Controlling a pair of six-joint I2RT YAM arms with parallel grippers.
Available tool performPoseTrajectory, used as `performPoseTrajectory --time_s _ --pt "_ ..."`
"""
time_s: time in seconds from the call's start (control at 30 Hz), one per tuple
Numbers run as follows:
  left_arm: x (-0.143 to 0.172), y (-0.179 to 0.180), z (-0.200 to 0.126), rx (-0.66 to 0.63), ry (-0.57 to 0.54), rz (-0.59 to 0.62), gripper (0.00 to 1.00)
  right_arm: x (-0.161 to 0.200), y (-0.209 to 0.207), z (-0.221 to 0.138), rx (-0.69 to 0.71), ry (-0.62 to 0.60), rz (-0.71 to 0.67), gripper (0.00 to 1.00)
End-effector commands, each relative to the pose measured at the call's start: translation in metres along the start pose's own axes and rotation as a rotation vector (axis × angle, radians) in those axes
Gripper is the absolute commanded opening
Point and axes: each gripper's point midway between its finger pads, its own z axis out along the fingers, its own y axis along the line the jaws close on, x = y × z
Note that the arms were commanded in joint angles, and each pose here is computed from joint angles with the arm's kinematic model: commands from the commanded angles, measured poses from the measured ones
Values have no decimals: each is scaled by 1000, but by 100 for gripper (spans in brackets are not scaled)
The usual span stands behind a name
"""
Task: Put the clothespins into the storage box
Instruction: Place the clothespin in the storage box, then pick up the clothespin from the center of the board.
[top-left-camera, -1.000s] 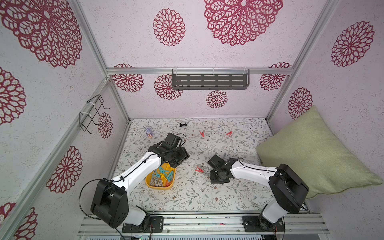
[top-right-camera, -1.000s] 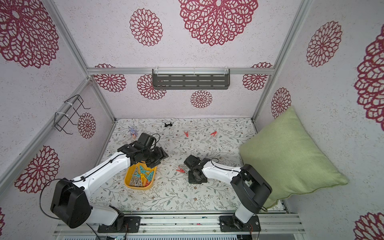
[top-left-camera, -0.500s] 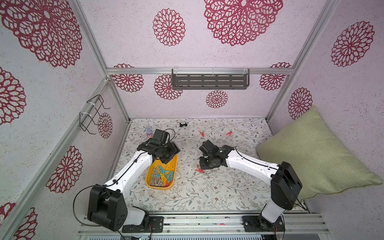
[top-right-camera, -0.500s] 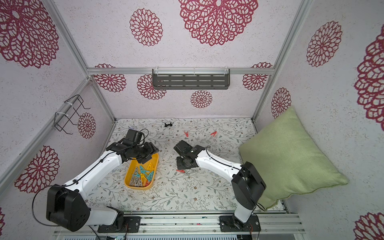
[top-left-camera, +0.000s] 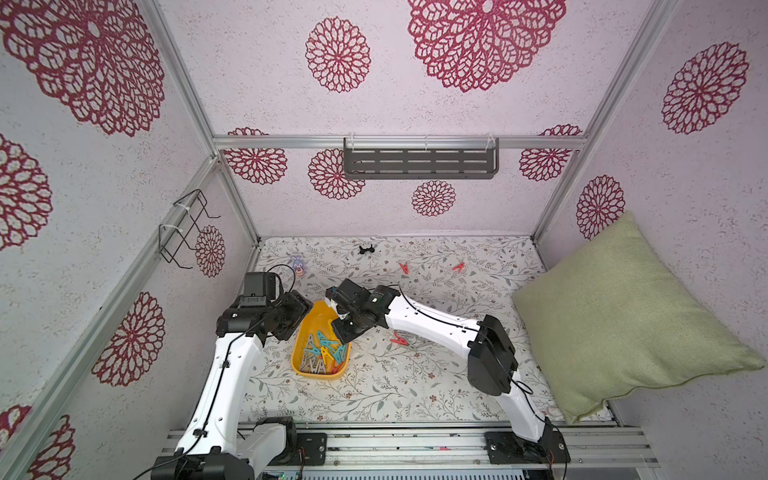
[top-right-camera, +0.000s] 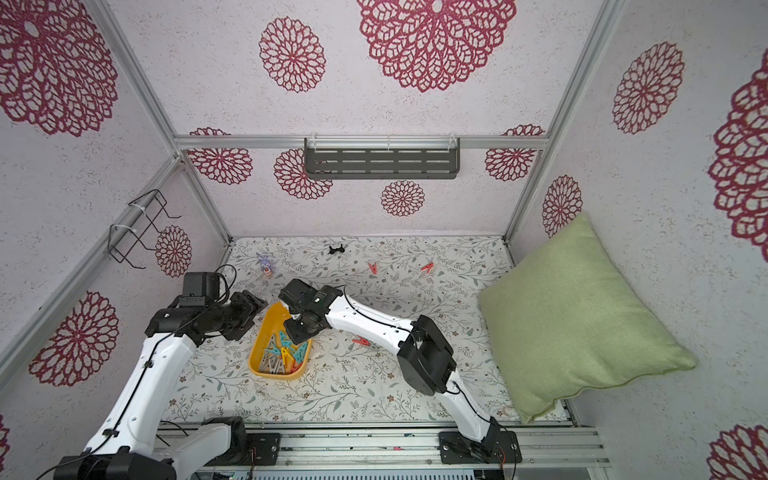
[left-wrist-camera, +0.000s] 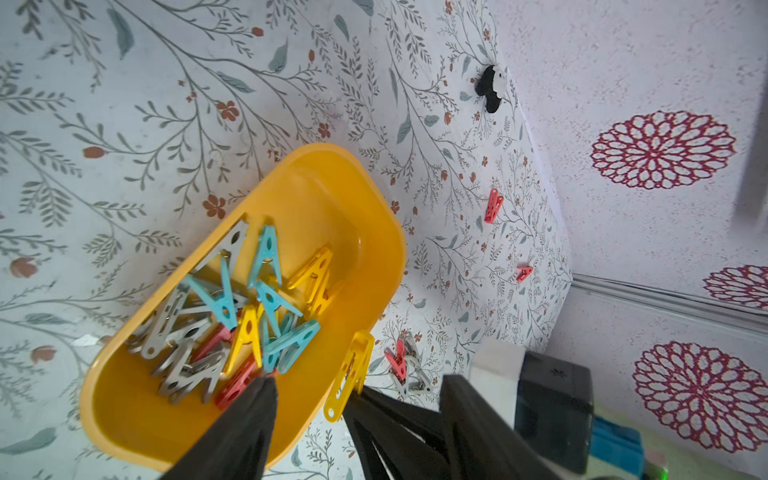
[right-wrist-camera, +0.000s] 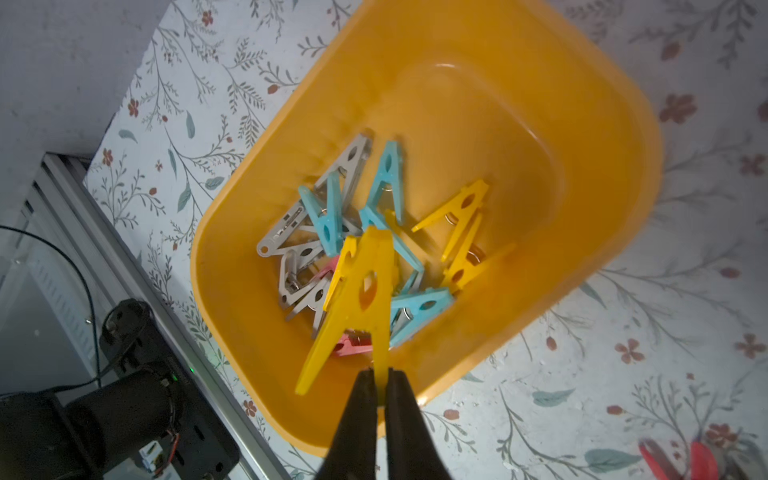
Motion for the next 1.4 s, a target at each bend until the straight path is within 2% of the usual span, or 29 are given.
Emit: performPoseTrajectory --time_s 0.0,0.17,0.43,0.6,0.93,1.13,1.37 --pt "11 10 0 -15 45 4 69 -10 -1 -11 0 8 -19 26" --pt "12 5 1 9 53 -6 70 -24 -16 -20 33 -16 -6 35" --pt "21 -19 20 51 109 25 70 -21 -78 -49 125 -55 80 44" --pt "38 -41 41 63 157 75 69 5 -124 -58 162 -48 190 47" --pt "75 -75 73 83 241 157 69 97 -205 -61 266 38 310 57" --pt "82 -81 80 82 260 173 69 131 -216 -56 268 99 266 61" --pt "84 -84 82 79 265 179 68 136 -224 -47 293 133 230 62"
